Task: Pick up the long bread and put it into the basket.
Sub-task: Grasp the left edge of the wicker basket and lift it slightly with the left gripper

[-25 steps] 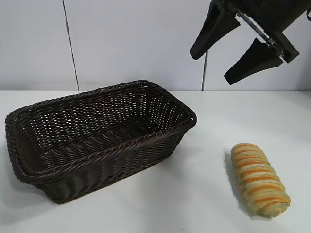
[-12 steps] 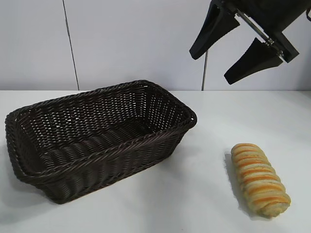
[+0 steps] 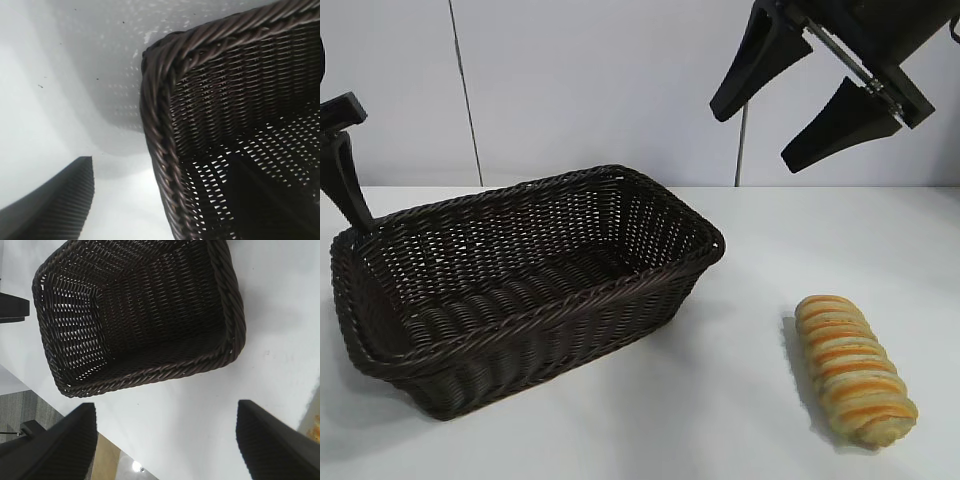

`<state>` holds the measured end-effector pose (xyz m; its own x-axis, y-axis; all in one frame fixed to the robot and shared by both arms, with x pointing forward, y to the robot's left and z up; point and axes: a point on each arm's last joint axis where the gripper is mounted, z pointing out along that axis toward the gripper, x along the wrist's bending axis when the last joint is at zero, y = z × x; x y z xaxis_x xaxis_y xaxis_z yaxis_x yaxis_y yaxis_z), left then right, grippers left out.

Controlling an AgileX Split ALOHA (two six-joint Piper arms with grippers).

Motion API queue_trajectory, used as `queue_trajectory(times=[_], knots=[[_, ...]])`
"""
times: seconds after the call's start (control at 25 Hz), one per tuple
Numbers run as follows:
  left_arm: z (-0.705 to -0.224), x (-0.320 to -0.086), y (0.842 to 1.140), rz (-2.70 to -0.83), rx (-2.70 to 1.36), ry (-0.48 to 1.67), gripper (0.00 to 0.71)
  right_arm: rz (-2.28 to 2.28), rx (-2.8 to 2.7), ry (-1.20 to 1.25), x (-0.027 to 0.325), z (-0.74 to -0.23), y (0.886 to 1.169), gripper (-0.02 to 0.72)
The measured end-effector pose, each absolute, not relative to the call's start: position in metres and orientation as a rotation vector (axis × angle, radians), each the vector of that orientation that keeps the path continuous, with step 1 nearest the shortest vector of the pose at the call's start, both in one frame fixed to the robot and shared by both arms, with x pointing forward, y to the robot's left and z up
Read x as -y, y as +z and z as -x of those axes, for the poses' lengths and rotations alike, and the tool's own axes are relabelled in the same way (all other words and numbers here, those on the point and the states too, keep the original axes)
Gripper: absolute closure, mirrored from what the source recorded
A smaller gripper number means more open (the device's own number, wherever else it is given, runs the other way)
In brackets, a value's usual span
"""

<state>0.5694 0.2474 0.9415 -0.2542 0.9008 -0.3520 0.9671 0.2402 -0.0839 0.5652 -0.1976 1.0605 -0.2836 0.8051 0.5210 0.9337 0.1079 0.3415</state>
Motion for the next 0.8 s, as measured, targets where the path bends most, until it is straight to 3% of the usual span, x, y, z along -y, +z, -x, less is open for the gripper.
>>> queue_trajectory(times=[0.2,0.24,0.32,0.4,0.64,0.8], knots=[[-0.573,-0.238,0.927,-1.757,-2.292,-0.416,0.204,1.742,2.176,-0.928,0.198,-0.565,1.061,0.168],[-0.574,-0.238,0.927,-1.753,-2.291,-0.409,0.265,1.742,2.176,-0.928,0.198,-0.565,1.061,0.168],[-0.574,-0.238,0.927,-1.754,-2.289,-0.396,0.514,1.744,2.177,-0.93,0.198,-0.566,1.061,0.168],[-0.575,-0.237,0.928,-1.723,-2.3,-0.406,0.601,1.746,2.177,-0.933,0.198,-0.566,1.061,0.168],[-0.573,-0.237,0.934,-1.8,-2.293,-0.452,0.609,1.746,2.177,-0.933,0.198,-0.566,1.061,0.168],[-0.585,-0.239,0.964,-1.904,-2.234,-0.419,0.609,1.744,2.179,-0.933,0.198,-0.566,1.061,0.168]])
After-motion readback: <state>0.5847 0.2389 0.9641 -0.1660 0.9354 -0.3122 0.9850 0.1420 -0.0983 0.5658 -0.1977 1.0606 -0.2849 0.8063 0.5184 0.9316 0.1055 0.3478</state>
